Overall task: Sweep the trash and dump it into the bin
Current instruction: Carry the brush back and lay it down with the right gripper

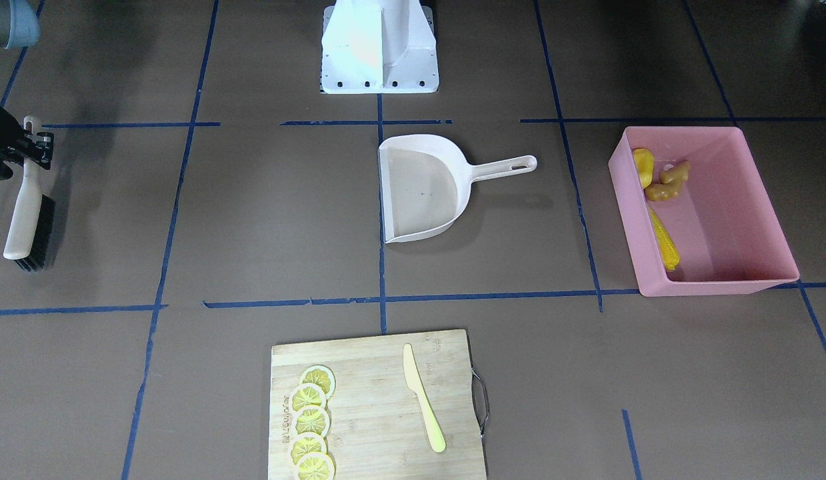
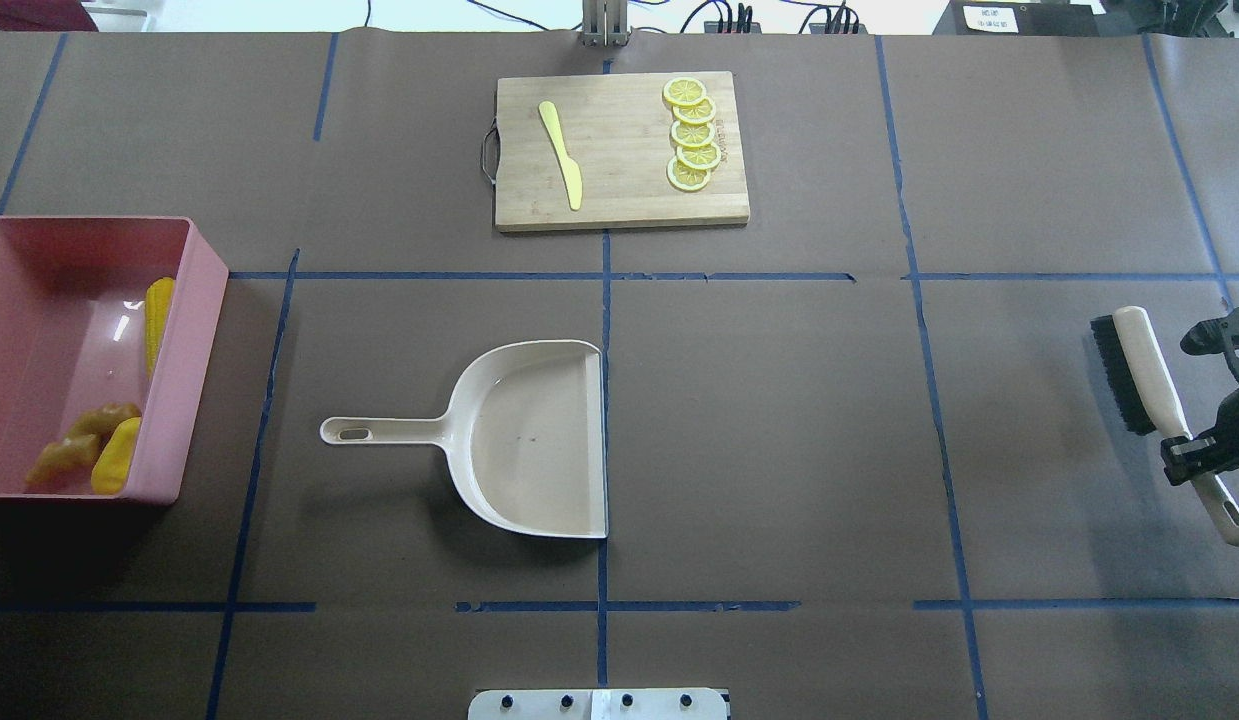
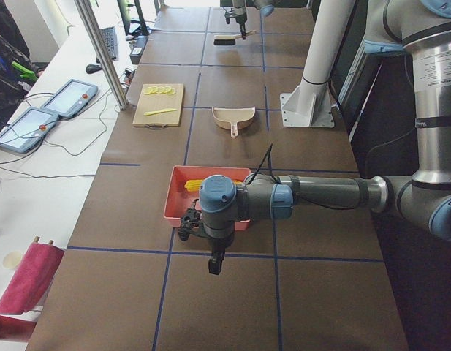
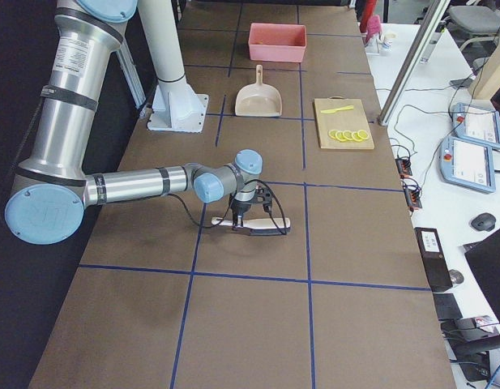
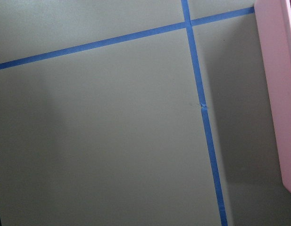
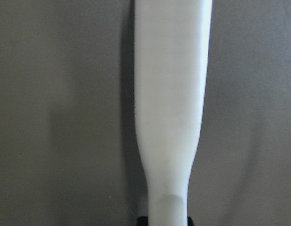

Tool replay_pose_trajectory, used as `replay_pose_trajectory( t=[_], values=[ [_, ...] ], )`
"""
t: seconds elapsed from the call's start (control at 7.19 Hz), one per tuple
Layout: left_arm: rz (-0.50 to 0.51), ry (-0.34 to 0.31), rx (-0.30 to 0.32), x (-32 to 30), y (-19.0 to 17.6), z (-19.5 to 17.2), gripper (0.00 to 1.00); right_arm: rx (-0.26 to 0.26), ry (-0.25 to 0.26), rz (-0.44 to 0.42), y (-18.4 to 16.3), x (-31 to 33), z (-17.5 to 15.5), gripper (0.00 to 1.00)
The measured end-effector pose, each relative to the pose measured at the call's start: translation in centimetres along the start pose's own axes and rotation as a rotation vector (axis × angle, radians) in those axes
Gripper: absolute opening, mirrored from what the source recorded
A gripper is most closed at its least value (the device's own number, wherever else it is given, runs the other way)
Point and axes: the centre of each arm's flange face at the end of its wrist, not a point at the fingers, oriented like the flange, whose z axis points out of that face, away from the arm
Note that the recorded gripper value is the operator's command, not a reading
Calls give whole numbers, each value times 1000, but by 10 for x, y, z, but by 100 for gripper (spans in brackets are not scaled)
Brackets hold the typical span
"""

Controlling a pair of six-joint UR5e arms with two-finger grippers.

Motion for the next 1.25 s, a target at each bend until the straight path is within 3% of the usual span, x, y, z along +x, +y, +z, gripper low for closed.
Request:
replay_pose_trajectory(
  t=[0.28,0.69,0.97,1.25],
  values=[
    [1,0,1,0,0,0,100,-19,-13,-3,2,-3,4,99],
    [2,0,2,1,-1,-1,100,3,-26,1,1,-10,-8,100],
    [2,1,2,1,-1,-1,100,96,-47,24,-8,5,-49,100],
    [2,1,3,1,-1,-1,100,177,-33,4,-17,57,-87,100]
  ],
)
